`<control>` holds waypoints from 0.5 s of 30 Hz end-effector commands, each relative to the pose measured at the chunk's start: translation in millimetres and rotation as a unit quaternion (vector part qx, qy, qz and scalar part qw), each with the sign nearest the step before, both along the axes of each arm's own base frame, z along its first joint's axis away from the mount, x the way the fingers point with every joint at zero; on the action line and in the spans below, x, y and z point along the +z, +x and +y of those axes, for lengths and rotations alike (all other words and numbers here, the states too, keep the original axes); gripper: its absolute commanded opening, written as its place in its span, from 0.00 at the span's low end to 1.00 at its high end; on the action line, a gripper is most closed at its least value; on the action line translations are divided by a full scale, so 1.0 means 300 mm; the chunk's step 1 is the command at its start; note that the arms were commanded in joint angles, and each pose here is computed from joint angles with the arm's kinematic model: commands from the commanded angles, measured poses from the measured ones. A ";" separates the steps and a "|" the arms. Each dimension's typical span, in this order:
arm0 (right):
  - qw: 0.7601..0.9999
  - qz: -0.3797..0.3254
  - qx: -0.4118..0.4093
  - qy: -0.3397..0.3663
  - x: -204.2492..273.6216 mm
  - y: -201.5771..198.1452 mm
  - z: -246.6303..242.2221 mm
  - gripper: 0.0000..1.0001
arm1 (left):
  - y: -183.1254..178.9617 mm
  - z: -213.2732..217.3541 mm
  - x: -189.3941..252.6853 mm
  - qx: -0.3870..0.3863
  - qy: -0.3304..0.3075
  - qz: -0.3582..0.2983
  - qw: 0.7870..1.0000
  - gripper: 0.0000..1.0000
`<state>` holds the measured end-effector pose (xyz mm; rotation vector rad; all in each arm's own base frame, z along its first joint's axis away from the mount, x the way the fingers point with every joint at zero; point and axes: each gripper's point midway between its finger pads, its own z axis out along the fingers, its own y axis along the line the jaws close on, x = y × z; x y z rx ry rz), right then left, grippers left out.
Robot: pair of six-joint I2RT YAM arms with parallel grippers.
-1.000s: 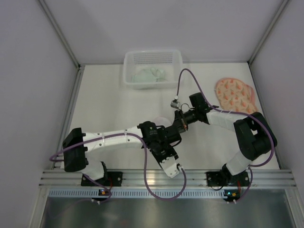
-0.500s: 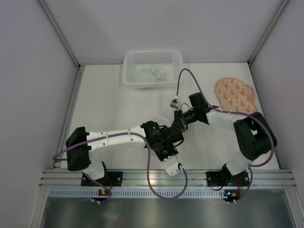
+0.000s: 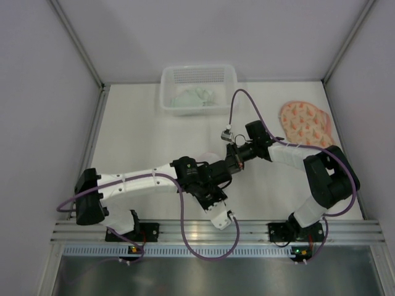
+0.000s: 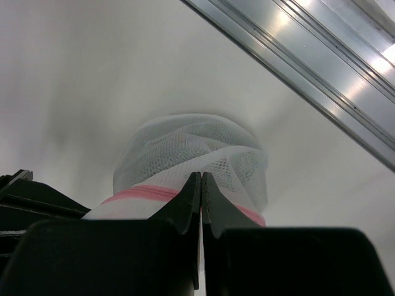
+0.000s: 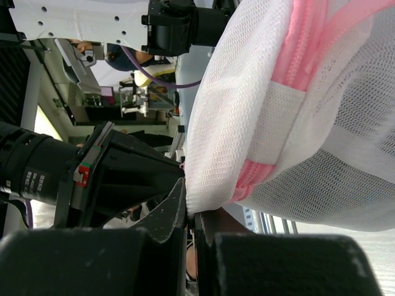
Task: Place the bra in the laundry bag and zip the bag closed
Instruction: Zip the zipper on the laundry bag.
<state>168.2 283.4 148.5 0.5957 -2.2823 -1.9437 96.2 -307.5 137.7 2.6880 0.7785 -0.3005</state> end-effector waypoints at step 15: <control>0.997 -0.074 0.008 -0.002 0.071 0.152 0.008 0.00 | -0.152 0.166 -0.045 0.009 0.044 0.091 0.995 0.00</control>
